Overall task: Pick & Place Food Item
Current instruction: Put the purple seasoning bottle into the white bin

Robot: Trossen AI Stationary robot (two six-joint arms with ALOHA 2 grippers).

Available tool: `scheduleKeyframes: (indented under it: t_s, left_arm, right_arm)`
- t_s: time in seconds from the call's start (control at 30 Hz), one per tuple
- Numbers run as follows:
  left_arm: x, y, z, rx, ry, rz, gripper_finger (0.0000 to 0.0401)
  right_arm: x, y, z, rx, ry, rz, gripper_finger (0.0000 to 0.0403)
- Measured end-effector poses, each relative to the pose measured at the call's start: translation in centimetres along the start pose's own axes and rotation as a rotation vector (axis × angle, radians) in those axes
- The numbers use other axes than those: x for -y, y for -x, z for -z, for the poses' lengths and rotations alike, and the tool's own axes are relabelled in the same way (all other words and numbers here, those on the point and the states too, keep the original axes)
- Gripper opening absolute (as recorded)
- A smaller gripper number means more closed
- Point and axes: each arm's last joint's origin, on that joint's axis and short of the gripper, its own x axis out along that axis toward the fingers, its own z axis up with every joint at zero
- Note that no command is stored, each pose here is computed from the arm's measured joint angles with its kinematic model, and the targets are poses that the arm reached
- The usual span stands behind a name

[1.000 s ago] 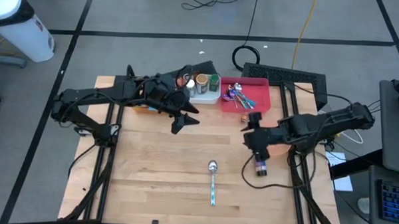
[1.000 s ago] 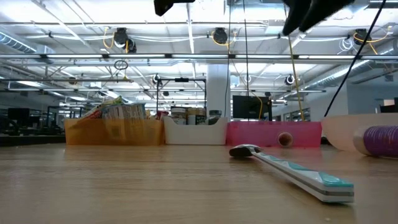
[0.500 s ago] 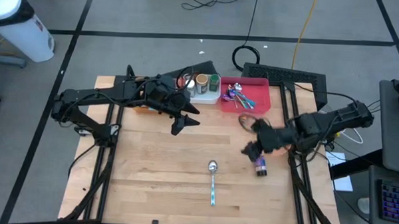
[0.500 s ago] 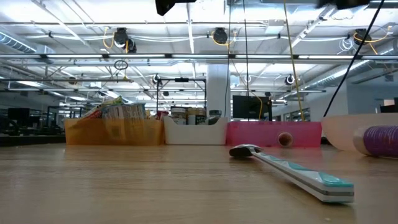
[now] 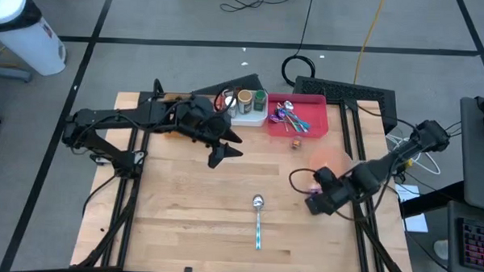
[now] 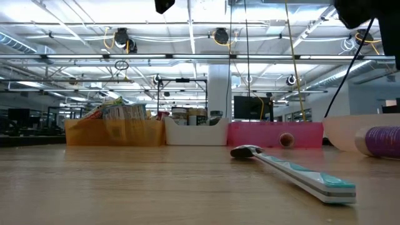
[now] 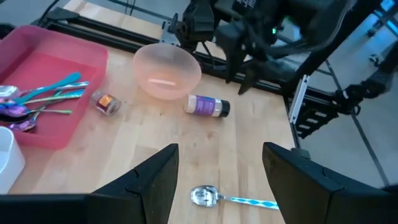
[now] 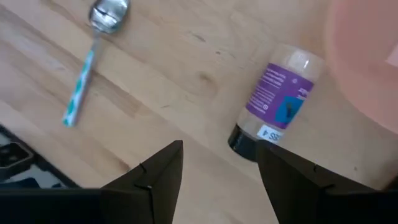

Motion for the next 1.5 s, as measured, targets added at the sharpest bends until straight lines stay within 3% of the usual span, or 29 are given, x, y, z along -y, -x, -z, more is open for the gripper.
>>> scheduleKeyframes:
  t_s: [0.13,0.33,0.57,0.73,1.03,1.27,1.5]
  left_arm:
    - [0.3,0.0,0.1,0.005,0.049,-0.011,0.0241]
    - [0.7,0.0,0.1,0.006,0.056,0.0,0.0241]
    - [0.6,0.0,0.1,0.001,-0.067,-0.003,0.0241]
    - [0.1,0.2,0.1,-0.017,-0.133,0.059,0.0241]
    - [-0.8,0.4,-0.1,-0.013,-0.157,0.067,0.0241]
    - [-1.3,0.5,-0.3,-0.001,-0.165,0.052,0.0241]
    - [-1.9,0.7,-0.8,0.033,-0.136,0.034,0.0241]
  right_arm:
    - [0.7,-2.2,0.5,-0.008,0.016,0.006,0.0201]
    - [0.2,-3.3,1.4,-0.033,0.018,-0.106,0.0231]
    - [-0.3,-3.9,1.6,-0.016,-0.111,-0.197,0.0271]
    - [-0.5,-4.3,1.8,-0.026,-0.156,-0.243,0.0288]
    - [-0.7,-4.3,1.8,-0.031,-0.174,-0.262,0.0284]
    - [-0.6,-4.3,1.7,-0.016,-0.086,-0.249,0.0288]
    - [0.2,-4.5,1.8,-0.045,-0.05,-0.163,0.0309]
